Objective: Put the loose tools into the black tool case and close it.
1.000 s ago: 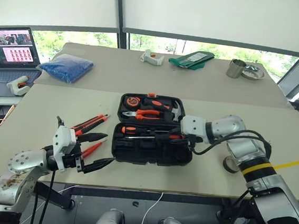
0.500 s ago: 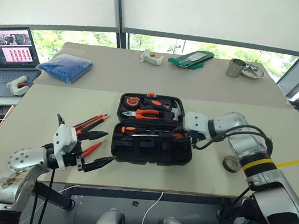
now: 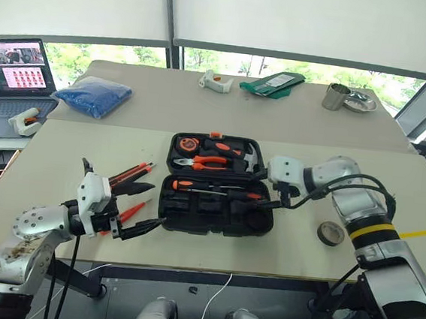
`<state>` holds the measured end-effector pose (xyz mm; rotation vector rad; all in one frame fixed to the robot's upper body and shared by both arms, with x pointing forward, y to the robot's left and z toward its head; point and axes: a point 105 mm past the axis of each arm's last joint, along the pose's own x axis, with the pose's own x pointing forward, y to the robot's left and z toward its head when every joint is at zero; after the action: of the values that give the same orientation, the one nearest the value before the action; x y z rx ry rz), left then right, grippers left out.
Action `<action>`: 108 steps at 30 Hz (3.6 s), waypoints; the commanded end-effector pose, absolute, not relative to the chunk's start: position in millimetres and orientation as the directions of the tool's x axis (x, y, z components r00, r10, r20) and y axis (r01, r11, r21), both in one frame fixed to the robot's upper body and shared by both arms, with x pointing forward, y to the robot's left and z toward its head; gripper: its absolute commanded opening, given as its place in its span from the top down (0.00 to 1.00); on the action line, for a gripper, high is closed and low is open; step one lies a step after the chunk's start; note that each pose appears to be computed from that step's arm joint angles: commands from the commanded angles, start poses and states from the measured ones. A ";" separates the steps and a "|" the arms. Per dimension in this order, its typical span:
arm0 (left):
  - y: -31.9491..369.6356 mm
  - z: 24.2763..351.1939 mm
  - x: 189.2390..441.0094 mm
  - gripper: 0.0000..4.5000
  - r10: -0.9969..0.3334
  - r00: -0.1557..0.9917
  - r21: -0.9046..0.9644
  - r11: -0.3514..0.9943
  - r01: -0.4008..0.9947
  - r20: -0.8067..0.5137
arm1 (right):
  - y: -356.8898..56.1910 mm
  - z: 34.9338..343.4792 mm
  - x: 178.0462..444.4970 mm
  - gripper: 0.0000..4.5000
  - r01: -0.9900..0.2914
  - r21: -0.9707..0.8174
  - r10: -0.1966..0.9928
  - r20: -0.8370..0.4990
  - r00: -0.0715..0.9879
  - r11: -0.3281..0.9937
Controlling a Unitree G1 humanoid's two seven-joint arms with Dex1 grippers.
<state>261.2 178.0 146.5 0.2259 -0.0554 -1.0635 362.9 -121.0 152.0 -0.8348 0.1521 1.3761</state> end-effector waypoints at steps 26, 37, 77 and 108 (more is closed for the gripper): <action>182.2 149.3 261.7 0.00 -0.834 0.546 0.274 0.509 0.816 -0.080 | -74.5 116.9 381.2 1.00 -0.933 -0.345 0.839 -0.474 0.268 0.103; 183.2 147.0 263.5 0.00 -0.822 0.562 0.261 0.526 0.809 -0.086 | -67.9 108.5 372.5 1.00 -0.963 -0.254 0.829 -0.517 0.214 0.090; 271.8 109.0 238.6 0.00 -0.576 0.728 0.135 0.742 0.657 -0.372 | -130.8 194.6 250.4 0.01 -0.877 -0.390 0.959 0.081 0.271 0.281; 154.8 153.8 304.6 0.89 -0.854 0.364 0.300 0.261 0.918 -0.373 | -148.2 188.9 264.2 0.00 -0.894 -0.335 0.929 -0.114 0.352 0.298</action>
<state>301.2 169.4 153.0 0.4500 0.1423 -1.1530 260.3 -143.4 180.9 -0.3375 -0.1064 1.2406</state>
